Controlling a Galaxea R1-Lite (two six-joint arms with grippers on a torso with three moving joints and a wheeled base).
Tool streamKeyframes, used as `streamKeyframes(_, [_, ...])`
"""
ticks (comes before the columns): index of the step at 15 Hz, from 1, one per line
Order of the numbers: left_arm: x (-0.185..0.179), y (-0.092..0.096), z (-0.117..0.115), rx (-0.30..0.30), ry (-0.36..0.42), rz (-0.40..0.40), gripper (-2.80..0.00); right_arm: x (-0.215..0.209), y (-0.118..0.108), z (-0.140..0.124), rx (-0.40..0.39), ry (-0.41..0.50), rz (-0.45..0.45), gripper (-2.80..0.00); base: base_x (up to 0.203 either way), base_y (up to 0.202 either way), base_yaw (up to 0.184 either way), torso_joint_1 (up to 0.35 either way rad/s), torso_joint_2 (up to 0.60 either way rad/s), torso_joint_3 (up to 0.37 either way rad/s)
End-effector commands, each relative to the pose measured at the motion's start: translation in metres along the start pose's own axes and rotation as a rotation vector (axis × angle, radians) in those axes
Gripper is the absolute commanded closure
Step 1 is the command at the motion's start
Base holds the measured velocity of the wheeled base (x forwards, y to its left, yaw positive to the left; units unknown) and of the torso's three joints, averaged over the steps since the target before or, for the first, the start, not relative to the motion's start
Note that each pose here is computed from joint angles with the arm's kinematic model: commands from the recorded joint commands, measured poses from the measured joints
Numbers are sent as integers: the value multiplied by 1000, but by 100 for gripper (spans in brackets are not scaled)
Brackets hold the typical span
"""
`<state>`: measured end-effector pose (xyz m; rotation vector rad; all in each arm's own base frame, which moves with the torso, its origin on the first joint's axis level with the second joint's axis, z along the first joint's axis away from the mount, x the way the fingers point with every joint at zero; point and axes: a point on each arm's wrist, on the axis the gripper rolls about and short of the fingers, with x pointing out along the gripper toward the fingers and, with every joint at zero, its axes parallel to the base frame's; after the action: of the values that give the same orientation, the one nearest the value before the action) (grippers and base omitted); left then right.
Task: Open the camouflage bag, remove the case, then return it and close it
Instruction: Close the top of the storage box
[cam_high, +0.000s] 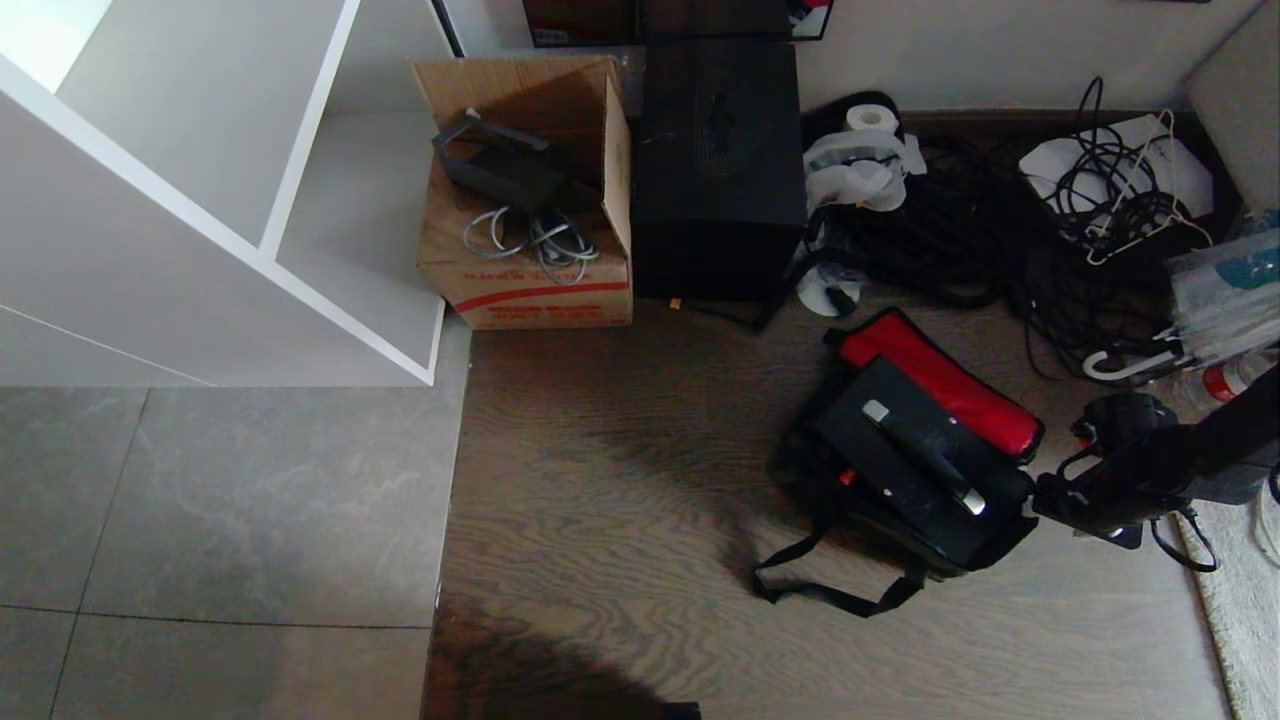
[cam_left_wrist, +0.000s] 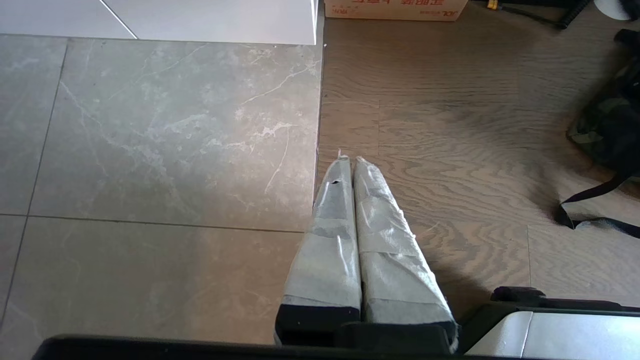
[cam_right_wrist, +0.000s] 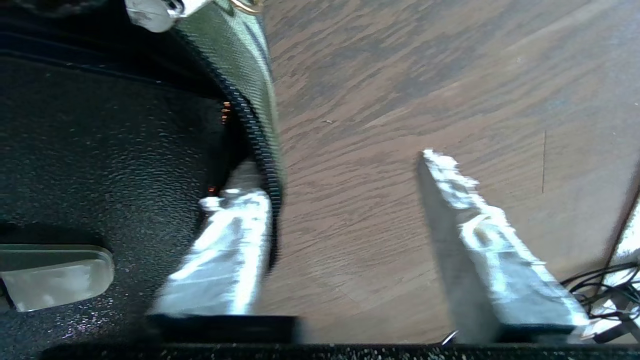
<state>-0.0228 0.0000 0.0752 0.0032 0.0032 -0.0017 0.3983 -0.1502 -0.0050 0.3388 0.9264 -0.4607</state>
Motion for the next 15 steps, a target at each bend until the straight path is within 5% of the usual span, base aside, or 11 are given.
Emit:
streamKeyframes(1, [0, 0, 0, 0, 0, 0, 0, 1, 0, 0, -6, -3, -2, 0, 0, 0, 0, 0, 0, 0])
streamKeyframes(10, [0, 0, 0, 0, 0, 2, 0, -13, 8, 5, -21, -37, -7, 0, 0, 0, 0, 0, 0, 0])
streamKeyframes(15, [0, 0, 0, 0, 0, 0, 0, -73, 11, 25, -76, -154, 16, 0, 0, 0, 0, 0, 0, 0])
